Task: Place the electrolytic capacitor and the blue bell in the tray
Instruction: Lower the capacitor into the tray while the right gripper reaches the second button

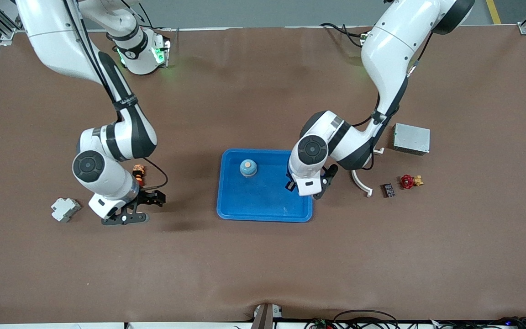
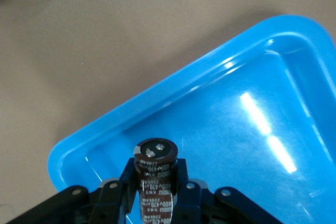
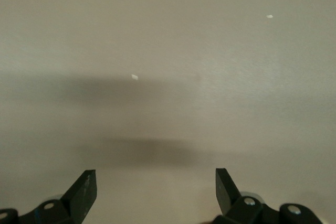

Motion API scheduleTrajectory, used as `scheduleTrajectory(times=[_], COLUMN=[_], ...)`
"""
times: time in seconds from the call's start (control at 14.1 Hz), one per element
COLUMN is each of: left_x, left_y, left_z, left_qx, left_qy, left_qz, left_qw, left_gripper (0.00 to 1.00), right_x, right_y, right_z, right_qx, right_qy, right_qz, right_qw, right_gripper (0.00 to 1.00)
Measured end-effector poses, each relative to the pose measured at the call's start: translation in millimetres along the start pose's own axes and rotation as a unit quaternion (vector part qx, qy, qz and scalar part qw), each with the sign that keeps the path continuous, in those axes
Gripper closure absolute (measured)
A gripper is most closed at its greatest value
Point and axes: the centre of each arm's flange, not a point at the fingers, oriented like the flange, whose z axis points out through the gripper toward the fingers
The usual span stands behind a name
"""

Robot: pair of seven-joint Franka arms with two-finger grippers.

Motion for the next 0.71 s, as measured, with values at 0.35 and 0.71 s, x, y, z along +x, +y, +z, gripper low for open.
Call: scheduleTrajectory(times=[0.35, 0.71], left_x=[-9, -23], left_y=[-13, -16], left_z=[22, 26], left_qx=[0.024, 0.028], left_qy=[0.002, 0.003], left_qz=[0.008, 0.003], left_qw=[1.000, 1.000], left_gripper=[0.67, 0.67], right_x=[-13, -32], right_y=[94, 164], right_z=[13, 14], right_qx=[-0.005, -0.006], right_qy=[0.004, -0.002], right_qz=[-0.061, -0.094], right_qw=[0.998, 0.996], right_gripper=[0.00, 0.00])
